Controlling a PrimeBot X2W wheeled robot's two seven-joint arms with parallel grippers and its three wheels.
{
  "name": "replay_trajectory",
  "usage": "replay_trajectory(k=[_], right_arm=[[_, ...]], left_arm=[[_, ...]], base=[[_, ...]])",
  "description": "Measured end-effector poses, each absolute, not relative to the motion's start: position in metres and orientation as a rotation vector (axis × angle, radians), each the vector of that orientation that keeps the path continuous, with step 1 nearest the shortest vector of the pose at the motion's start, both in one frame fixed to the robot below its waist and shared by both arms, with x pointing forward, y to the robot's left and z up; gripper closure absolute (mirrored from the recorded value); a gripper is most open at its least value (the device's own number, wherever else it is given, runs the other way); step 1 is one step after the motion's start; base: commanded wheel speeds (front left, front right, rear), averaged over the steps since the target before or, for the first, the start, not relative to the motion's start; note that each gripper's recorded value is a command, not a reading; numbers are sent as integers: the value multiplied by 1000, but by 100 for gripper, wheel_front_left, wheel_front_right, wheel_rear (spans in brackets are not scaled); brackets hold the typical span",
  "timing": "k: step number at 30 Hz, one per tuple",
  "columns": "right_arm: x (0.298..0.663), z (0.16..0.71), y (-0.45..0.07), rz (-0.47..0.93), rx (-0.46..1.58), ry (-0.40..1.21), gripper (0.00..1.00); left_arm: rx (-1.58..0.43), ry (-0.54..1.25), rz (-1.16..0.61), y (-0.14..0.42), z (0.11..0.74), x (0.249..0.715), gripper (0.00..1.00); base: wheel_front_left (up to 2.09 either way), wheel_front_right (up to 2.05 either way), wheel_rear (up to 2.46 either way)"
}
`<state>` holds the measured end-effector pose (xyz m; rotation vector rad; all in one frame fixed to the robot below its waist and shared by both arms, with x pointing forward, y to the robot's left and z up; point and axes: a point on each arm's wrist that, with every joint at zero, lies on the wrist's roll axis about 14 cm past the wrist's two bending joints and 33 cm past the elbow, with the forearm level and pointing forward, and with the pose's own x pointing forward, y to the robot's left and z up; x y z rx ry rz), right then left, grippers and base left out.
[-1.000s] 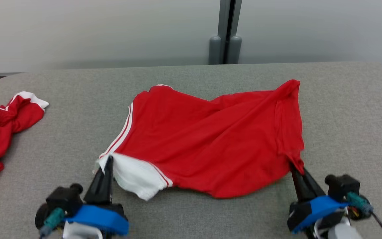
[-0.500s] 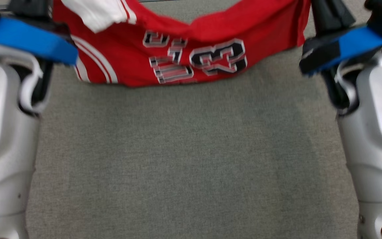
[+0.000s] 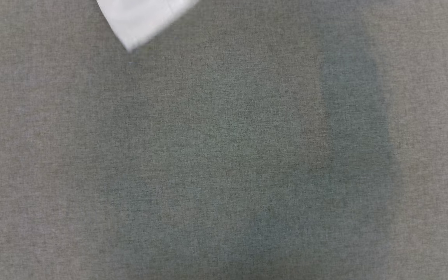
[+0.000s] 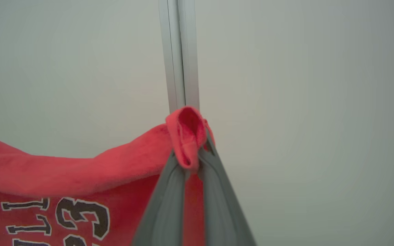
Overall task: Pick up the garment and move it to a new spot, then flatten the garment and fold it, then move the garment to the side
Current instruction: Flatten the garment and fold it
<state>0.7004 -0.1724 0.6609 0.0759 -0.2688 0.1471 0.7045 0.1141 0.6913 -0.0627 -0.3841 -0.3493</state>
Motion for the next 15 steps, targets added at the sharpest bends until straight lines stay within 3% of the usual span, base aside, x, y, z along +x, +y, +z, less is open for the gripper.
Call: replay_trajectory(k=[7, 15], right_arm=[[714, 690, -180, 128, 71, -299, 100], [718, 653, -173, 136, 106, -234, 100]], left_arm=[[-37, -486, -367, 105, 741, 710, 100], [-65, -408, -373, 104, 699, 713, 100]], base=[[0, 0, 0], [0, 0, 0]])
